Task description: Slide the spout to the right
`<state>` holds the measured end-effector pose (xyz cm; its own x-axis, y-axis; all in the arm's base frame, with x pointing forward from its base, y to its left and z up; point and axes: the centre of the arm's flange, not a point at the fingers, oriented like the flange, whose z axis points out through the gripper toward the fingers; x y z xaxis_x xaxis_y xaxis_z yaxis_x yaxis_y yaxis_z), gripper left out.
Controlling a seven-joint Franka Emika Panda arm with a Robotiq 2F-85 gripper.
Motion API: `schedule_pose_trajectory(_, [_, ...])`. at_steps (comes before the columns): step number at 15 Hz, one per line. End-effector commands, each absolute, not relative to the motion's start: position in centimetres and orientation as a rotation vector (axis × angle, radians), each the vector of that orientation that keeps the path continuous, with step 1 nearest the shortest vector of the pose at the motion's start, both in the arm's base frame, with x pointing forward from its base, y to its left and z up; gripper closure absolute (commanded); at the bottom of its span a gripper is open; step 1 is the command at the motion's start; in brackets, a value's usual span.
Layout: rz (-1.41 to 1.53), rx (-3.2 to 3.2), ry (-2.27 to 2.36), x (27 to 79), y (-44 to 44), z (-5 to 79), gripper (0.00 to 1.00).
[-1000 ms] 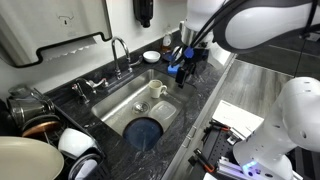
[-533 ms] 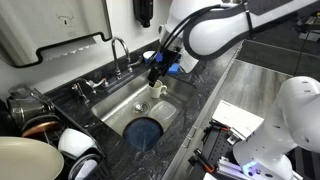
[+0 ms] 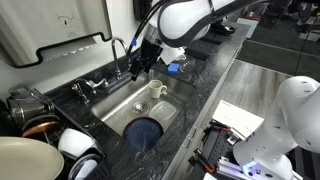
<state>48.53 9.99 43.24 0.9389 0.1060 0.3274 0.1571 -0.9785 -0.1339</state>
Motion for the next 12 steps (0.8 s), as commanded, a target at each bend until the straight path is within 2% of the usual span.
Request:
schedule_pose_trajectory(1, [-0.539, -2.903, -0.238, 51.0, 11.9, 43.4, 0.0])
schedule_pose_trajectory(7, [-0.701, -2.876, -0.279, 53.3, 13.7, 43.5, 0.0])
schedule_pose_trajectory(8, [-0.733, -2.877, -0.283, 53.8, 13.8, 43.4, 0.25])
schedule_pose_trajectory(10, [-0.805, -2.878, -0.278, 54.9, 13.8, 43.3, 0.33])
schedule_pose_trajectory(12, [-0.864, -2.882, -0.276, 56.0, 13.6, 43.2, 0.49])
